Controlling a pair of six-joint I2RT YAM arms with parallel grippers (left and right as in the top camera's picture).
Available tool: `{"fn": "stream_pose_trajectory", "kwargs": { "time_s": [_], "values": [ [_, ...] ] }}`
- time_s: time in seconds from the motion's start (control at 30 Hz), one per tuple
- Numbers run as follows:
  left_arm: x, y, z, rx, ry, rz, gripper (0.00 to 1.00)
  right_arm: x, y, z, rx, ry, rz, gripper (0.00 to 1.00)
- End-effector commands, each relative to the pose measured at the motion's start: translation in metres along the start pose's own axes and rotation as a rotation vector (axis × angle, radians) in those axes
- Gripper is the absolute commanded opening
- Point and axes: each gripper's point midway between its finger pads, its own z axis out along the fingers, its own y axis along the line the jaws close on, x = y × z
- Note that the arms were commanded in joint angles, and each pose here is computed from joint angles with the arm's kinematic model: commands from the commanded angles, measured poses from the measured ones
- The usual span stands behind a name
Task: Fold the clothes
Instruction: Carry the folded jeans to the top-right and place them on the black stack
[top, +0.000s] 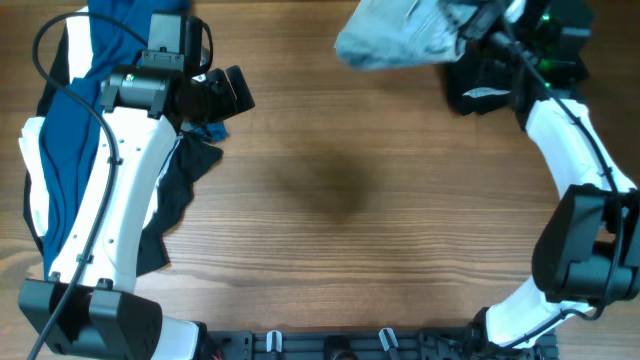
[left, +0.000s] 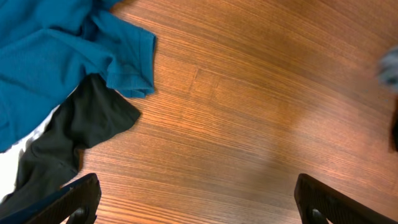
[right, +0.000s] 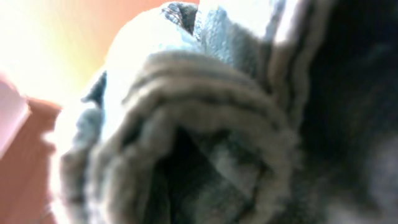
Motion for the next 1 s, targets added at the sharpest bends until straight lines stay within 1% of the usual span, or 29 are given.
{"fn": "stream_pose_trajectory", "kwargs": {
  "time_s": [0.0,0.2,0.37,0.4,0.53,0.8,0.97],
  "values": [
    [-0.004,0.001,-0.003,-0.007,-0.016,0.024,1.0,-0.061,0.002,-0.028,0.057,-0.238,0.06,0.04],
    [-0.004,0.001,-0.003,-0.01,-0.018,0.024,1.0,-0.109,-0.038,-0.065,0.225,-0.496,0.099,0.04],
    [-0.005,0.002,-0.003,-0.017,-0.022,0.024,1.0,-0.131,-0.061,-0.091,0.341,-0.654,0.12,0.04],
    [-0.005,0.002,-0.003,-0.017,-0.022,0.024,1.0,-0.137,-0.069,-0.1,0.378,-0.706,0.124,0.04],
    [-0.005,0.002,-0.003,-0.017,-0.022,0.024,1.0,-0.147,-0.086,-0.11,0.418,-0.775,0.125,0.04],
    [-0.006,0.001,-0.003,-0.012,-0.029,0.023,1.0,-0.14,-0.142,-0.093,0.414,-0.779,0.187,0.04],
    [-0.009,0.0,-0.003,-0.007,-0.039,0.024,1.0,-0.124,-0.174,-0.08,0.442,-0.722,0.221,0.04]
  ]
}}
